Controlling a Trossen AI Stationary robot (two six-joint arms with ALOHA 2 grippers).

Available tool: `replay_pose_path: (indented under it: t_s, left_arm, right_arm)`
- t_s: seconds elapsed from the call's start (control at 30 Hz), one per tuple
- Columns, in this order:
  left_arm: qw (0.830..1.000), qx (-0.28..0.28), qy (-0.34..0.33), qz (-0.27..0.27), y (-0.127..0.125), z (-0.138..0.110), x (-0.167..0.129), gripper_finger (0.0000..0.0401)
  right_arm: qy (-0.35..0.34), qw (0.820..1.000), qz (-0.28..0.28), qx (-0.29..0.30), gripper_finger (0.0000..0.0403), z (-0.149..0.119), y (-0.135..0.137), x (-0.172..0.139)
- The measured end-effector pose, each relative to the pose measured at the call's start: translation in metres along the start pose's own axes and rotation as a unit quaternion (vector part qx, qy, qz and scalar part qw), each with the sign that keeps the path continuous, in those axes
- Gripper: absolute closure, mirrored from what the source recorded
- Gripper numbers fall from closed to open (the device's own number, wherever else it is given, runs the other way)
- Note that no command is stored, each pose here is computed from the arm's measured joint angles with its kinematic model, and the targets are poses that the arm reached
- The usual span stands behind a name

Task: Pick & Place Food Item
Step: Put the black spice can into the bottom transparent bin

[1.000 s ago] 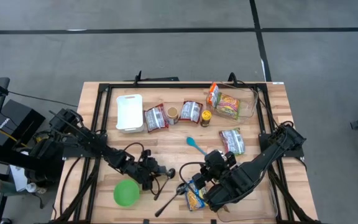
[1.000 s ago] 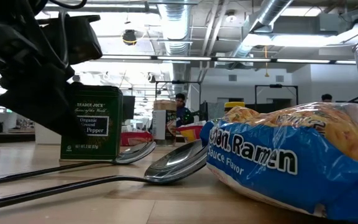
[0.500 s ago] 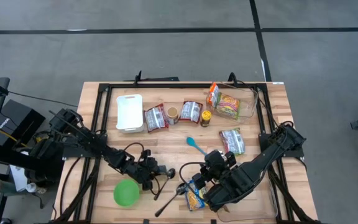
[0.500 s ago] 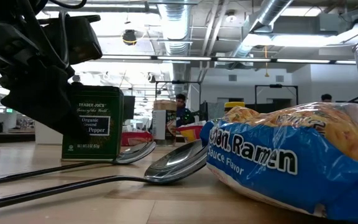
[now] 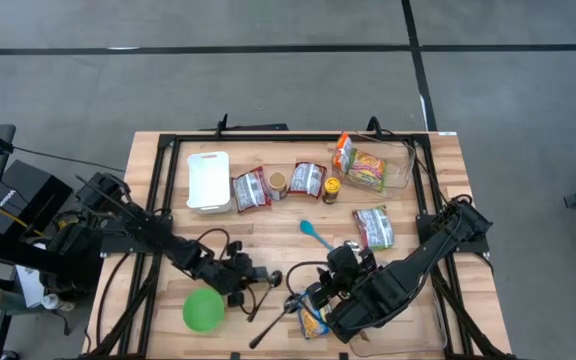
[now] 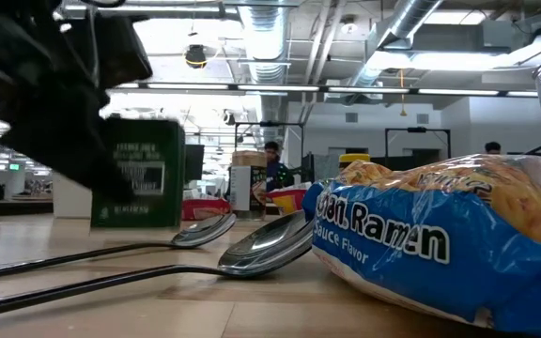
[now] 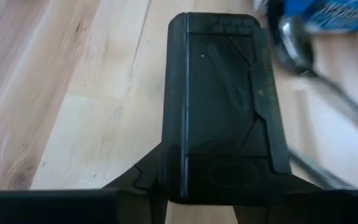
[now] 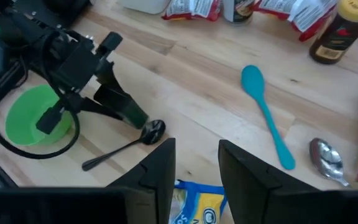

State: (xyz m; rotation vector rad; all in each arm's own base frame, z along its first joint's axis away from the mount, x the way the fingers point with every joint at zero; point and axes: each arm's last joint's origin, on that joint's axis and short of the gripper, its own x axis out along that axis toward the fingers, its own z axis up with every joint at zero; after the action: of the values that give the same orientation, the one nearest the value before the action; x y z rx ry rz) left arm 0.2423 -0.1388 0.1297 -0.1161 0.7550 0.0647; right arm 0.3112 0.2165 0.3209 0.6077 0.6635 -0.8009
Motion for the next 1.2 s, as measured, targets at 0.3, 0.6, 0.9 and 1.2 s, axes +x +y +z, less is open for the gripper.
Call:
replay_pose_path:
  t_s: [0.3, 0.6, 0.9, 1.2]
  left_arm:
    - [0.996, -0.034, -0.058, -0.062, 0.001, 0.028, -0.037, 0.0276]
    - [0.988, -0.056, -0.111, -0.095, 0.005, 0.046, -0.069, 0.0278]
    - [0.986, -0.052, -0.104, -0.122, 0.005, 0.047, -0.075, 0.0286]
    - [0.984, -0.037, -0.097, -0.144, -0.005, 0.041, -0.080, 0.0287]
  right_arm:
    - [0.001, 1.000, 0.006, 0.006, 0.0287, 0.000, 0.002, 0.000]
    - [0.004, 0.998, 0.049, 0.044, 0.0287, 0.000, 0.012, 0.000]
    - [0.008, 0.988, 0.113, 0.102, 0.0287, 0.001, 0.027, -0.003]
    - [0.011, 0.979, 0.150, 0.136, 0.0287, 0.003, 0.036, -0.005]
